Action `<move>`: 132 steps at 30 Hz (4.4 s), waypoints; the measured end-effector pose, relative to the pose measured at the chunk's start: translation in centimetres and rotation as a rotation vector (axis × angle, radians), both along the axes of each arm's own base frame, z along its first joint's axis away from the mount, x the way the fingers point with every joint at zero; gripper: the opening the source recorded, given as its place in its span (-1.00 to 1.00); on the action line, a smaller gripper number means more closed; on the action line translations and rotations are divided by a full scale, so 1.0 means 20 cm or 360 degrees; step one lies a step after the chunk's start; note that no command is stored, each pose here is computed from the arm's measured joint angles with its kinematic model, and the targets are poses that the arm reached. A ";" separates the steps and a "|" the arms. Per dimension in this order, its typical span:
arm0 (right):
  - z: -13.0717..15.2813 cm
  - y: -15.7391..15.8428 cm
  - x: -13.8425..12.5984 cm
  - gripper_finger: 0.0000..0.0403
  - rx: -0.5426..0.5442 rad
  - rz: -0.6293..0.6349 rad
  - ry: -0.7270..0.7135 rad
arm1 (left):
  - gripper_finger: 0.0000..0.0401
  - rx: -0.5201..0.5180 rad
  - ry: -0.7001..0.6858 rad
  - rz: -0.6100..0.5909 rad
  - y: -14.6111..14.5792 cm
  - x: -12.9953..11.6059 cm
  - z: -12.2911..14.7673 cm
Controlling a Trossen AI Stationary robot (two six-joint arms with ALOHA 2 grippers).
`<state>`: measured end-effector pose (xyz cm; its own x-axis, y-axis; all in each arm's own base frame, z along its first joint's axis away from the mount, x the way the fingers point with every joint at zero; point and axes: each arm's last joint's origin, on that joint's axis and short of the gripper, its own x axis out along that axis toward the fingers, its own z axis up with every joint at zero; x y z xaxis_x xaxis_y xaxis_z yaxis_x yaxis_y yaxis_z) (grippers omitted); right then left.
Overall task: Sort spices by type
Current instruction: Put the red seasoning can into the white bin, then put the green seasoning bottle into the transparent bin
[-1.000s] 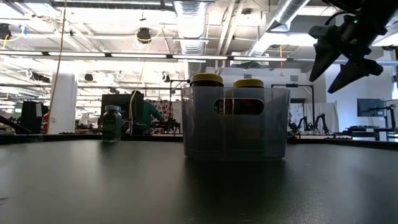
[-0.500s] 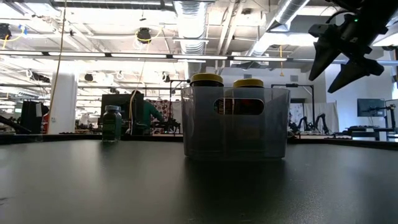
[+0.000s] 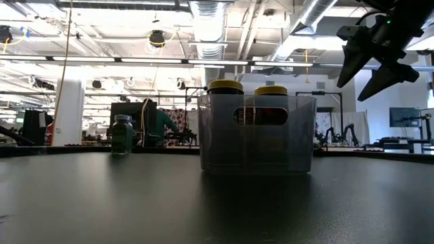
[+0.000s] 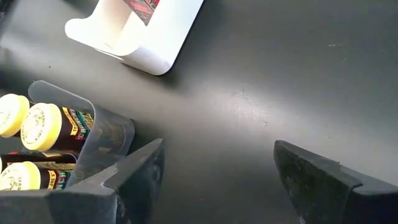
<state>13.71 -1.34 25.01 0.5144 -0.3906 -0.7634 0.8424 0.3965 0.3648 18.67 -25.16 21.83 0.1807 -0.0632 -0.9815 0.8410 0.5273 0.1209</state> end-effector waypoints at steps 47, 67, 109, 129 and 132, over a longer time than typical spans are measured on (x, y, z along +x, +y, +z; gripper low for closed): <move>-0.06 -0.36 -0.03 0.62 -0.0056 0.0429 0.0352 | 0.04 -0.0251 -0.0694 0.2109 1.63 0.80 0.73; -0.13 -0.47 0.08 0.62 0.0041 0.0253 0.0265 | 0.04 -0.0034 -0.0539 0.1551 1.91 1.16 0.53; -0.12 -0.48 0.09 0.62 0.0092 0.0114 0.0170 | 0.19 -0.0034 -0.0348 0.1440 1.98 1.33 0.17; -0.13 -0.48 0.09 0.62 0.0098 0.0115 0.0179 | 0.20 -0.0105 -0.0476 0.1605 1.98 1.36 0.19; -0.13 -0.48 0.09 0.62 0.0096 0.0118 0.0180 | 0.20 -0.0084 -0.0477 0.1573 1.99 1.36 0.19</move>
<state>15.42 -10.87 22.48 0.4494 -0.3063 -0.8392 0.8488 0.4392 0.2942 45.92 14.54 25.59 0.4121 0.2046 -0.8879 -0.0314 0.9771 0.2105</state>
